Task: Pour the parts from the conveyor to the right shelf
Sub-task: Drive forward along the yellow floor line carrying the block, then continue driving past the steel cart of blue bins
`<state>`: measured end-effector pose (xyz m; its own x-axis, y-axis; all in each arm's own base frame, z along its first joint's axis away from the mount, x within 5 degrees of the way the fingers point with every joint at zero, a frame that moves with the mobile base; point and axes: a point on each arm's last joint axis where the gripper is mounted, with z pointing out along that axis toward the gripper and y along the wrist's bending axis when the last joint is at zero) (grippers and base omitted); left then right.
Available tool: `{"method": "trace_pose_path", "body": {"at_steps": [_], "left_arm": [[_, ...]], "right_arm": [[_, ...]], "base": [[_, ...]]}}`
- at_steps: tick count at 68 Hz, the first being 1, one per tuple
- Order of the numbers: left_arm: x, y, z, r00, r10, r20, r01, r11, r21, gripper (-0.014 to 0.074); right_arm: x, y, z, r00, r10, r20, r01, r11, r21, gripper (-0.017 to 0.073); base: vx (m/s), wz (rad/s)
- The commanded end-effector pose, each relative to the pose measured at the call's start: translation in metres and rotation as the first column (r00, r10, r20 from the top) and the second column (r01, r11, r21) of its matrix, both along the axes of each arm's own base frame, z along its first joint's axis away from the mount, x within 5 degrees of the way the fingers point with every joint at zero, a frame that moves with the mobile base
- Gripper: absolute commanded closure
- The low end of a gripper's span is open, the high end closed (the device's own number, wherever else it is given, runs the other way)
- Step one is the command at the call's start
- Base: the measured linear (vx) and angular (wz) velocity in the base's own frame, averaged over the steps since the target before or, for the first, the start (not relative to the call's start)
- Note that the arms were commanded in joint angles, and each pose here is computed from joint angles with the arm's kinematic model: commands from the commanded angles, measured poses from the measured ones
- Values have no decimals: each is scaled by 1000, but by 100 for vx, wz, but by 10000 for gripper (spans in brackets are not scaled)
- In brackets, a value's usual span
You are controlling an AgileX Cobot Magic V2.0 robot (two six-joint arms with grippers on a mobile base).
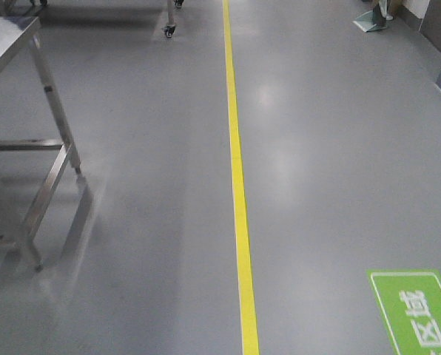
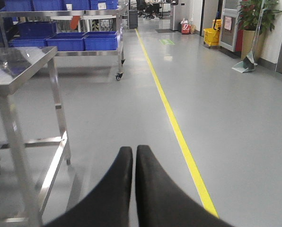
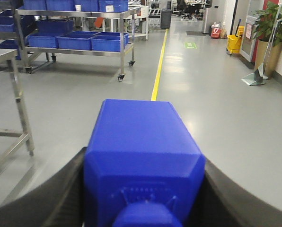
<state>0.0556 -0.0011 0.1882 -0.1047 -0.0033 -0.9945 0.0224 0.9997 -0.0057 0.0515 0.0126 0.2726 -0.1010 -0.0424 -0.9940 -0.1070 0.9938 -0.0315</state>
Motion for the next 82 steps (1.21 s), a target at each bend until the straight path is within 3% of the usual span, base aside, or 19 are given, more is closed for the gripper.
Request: {"method": "trace_pose_path", "body": {"at_steps": [1, 82], "left_arm": [[-1, 0, 13, 995, -6, 95, 7, 1000, -11, 600], [-1, 0, 13, 995, -6, 95, 7, 1000, -11, 600]], "right_arm": [[0, -3, 14, 996, -29, 79, 29, 1000, 7, 565], [0, -3, 14, 996, -29, 79, 29, 1000, 7, 565]], "base": [[80, -9], [82, -3]]}}
